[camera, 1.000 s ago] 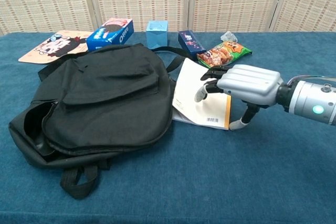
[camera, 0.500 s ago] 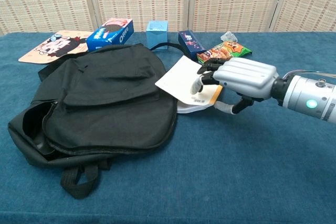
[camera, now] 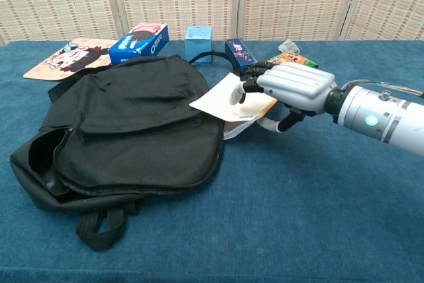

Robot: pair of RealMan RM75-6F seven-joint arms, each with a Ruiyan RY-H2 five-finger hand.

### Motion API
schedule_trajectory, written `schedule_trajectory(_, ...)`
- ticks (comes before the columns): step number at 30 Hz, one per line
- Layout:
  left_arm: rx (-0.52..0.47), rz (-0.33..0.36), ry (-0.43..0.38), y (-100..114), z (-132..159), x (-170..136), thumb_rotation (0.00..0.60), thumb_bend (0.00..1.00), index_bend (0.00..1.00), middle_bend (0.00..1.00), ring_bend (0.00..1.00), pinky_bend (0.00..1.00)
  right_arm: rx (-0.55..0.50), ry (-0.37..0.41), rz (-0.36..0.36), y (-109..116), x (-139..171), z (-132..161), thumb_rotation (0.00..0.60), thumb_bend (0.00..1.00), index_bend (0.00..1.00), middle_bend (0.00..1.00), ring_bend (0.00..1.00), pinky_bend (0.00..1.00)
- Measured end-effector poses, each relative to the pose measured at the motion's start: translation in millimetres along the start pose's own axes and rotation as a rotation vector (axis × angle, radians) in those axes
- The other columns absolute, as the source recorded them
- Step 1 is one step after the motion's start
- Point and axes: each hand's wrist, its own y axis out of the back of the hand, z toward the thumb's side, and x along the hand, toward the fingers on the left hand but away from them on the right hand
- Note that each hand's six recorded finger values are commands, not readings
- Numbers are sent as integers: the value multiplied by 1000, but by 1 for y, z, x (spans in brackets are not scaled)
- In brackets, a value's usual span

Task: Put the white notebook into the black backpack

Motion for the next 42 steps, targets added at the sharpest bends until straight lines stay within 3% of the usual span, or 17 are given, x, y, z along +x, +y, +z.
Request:
schedule_trajectory(12, -2, 3, 5, 1, -2, -1, 600, 272, 18, 0, 0, 0, -25, -36, -21, 6, -11, -1, 600, 262, 545, 347, 126, 50)
schedule_trajectory(25, -2, 10, -4, 3, -2, 2, 600, 272, 18, 0, 0, 0, -12, -45, -42, 12, -7, -8, 600, 350, 666, 429, 195, 50)
schedule_trajectory(29, -1, 12, -20, 4, 1, 6, 600, 272, 18, 0, 0, 0, 5, -51, -67, 20, -1, -13, 600, 434, 681, 440, 204, 49)
schedule_trajectory(33, 5, 10, -49, 6, 5, 12, 600, 272, 18, 0, 0, 0, 36, -55, -105, 32, 10, -19, 600, 512, 681, 448, 211, 57)
schedule_trajectory(42, 0, -30, -154, 9, 23, 36, 600, 272, 22, 0, 0, 0, 122, -47, -193, 75, 43, -30, 600, 520, 683, 458, 222, 76)
